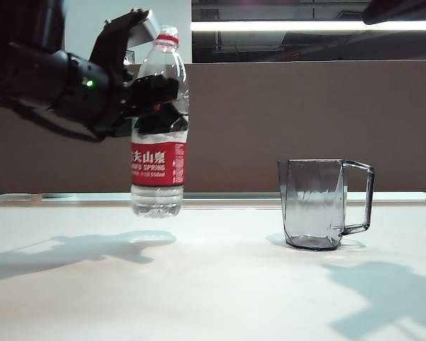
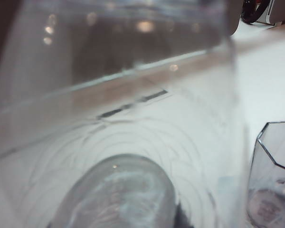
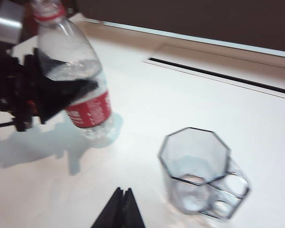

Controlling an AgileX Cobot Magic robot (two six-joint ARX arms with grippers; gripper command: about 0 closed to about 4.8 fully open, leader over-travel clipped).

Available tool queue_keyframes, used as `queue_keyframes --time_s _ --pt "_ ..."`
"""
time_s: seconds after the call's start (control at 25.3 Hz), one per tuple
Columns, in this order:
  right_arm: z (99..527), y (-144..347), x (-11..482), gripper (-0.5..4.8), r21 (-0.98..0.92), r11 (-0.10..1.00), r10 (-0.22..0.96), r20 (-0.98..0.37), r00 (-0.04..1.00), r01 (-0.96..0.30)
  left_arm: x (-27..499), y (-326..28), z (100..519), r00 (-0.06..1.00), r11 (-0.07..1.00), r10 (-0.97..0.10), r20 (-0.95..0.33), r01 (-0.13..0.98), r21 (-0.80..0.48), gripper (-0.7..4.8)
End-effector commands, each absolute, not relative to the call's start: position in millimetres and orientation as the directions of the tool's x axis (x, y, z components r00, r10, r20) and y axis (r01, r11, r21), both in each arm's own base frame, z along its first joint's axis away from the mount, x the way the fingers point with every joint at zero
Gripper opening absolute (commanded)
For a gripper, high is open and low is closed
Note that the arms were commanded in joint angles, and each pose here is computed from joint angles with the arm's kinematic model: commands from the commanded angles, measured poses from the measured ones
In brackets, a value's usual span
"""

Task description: Pick up the mineral water bottle with the left hand on the table and pour water into the mug until it's half full.

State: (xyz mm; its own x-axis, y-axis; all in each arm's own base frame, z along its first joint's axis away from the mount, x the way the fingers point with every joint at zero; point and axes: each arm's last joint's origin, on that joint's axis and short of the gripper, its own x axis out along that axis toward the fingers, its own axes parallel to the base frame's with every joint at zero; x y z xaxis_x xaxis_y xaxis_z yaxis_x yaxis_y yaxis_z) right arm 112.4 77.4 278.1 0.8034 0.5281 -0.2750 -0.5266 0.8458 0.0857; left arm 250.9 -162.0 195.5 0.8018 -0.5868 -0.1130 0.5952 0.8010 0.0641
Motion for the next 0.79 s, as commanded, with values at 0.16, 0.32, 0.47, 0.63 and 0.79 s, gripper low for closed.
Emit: queue_keyframes --time_s 0.16,0.32,0.47,0.63,0.79 --pt "281 75 113 -0.08 0.069 0.879 0.473 -0.254 0.844 -0.472 279 -180 209 0.800 0.792 -0.590 -0.104 0.599 0.119 1.82" --pt "281 75 113 -0.08 0.069 0.879 0.472 -0.254 0.844 -0.471 289 -187 211 0.800 0.788 -0.591 -0.101 0.599 0.143 1.82" --pt "281 75 113 -0.08 0.069 0.879 0.473 -0.254 0.844 -0.472 301 -194 212 0.797 0.782 -0.589 -0.135 0.604 0.157 1.82" --pt "281 75 113 -0.08 0.069 0.879 0.473 -0.254 0.844 -0.472 313 -206 214 0.791 0.771 -0.594 -0.147 0.612 0.175 1.82" --pt "281 75 113 -0.09 0.066 0.885 0.462 -0.254 0.850 -0.461 319 -215 215 0.784 0.764 -0.605 -0.139 0.621 0.175 1.82"
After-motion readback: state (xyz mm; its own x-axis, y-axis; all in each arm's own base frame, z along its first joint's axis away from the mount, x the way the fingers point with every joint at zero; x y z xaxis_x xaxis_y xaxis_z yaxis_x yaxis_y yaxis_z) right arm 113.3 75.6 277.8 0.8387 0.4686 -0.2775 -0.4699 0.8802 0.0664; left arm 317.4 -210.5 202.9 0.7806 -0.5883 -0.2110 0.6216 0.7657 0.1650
